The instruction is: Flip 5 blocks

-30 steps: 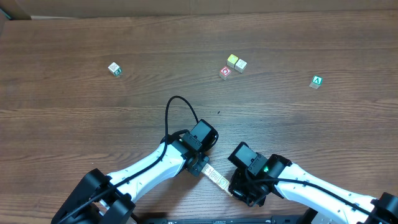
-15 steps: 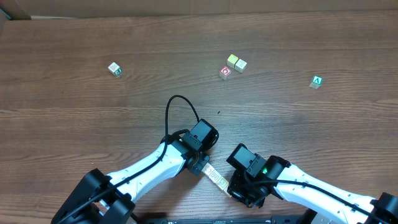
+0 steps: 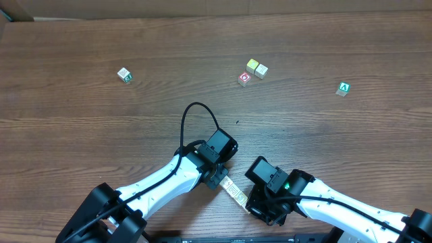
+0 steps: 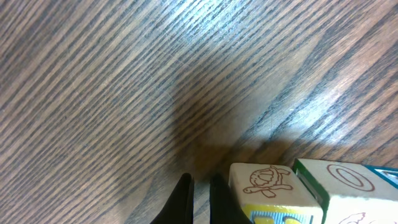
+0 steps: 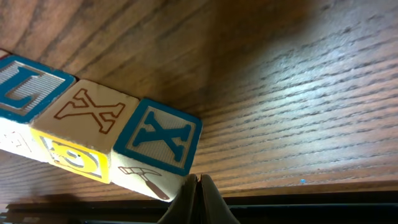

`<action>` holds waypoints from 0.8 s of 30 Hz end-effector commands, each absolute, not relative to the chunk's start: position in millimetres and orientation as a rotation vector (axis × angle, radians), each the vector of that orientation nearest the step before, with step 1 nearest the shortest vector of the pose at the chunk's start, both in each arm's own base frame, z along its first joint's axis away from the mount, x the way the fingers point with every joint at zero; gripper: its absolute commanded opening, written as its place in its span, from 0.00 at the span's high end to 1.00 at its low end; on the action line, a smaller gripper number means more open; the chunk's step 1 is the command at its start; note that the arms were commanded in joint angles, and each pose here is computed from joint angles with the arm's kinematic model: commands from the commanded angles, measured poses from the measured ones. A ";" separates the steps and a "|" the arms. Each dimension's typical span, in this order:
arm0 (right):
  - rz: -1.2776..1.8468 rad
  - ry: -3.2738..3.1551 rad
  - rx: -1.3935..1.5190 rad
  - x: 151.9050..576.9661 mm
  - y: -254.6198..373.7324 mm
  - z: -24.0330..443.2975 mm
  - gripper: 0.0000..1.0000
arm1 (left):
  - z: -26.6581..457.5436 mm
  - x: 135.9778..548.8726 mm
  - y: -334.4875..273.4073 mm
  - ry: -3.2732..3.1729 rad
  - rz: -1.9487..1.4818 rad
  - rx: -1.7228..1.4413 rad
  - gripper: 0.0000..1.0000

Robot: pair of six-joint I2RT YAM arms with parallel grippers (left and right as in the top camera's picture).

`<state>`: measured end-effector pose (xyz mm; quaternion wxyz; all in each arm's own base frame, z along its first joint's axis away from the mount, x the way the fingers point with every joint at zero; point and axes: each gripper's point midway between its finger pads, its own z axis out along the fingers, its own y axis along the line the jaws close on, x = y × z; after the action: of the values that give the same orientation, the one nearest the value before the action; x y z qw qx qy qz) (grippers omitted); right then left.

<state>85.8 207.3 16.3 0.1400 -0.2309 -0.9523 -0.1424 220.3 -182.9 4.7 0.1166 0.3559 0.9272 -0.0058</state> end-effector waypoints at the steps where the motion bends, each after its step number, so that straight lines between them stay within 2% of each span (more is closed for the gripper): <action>1: -0.451 -2.763 -0.670 89.3 213.6 19.3 0.96 | 1.4 214.9 -187.5 2.714 -0.063 1.093 0.96; 24: -0.471 -2.761 -0.695 89.9 219.4 20.0 0.96 | 2.7 219.2 -191.9 2.690 -0.078 1.089 0.96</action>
<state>82.5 213.9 17.3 0.1431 -0.2353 -0.9498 -0.1484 226.4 -186.1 6.4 0.1315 0.3593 0.9239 -0.0054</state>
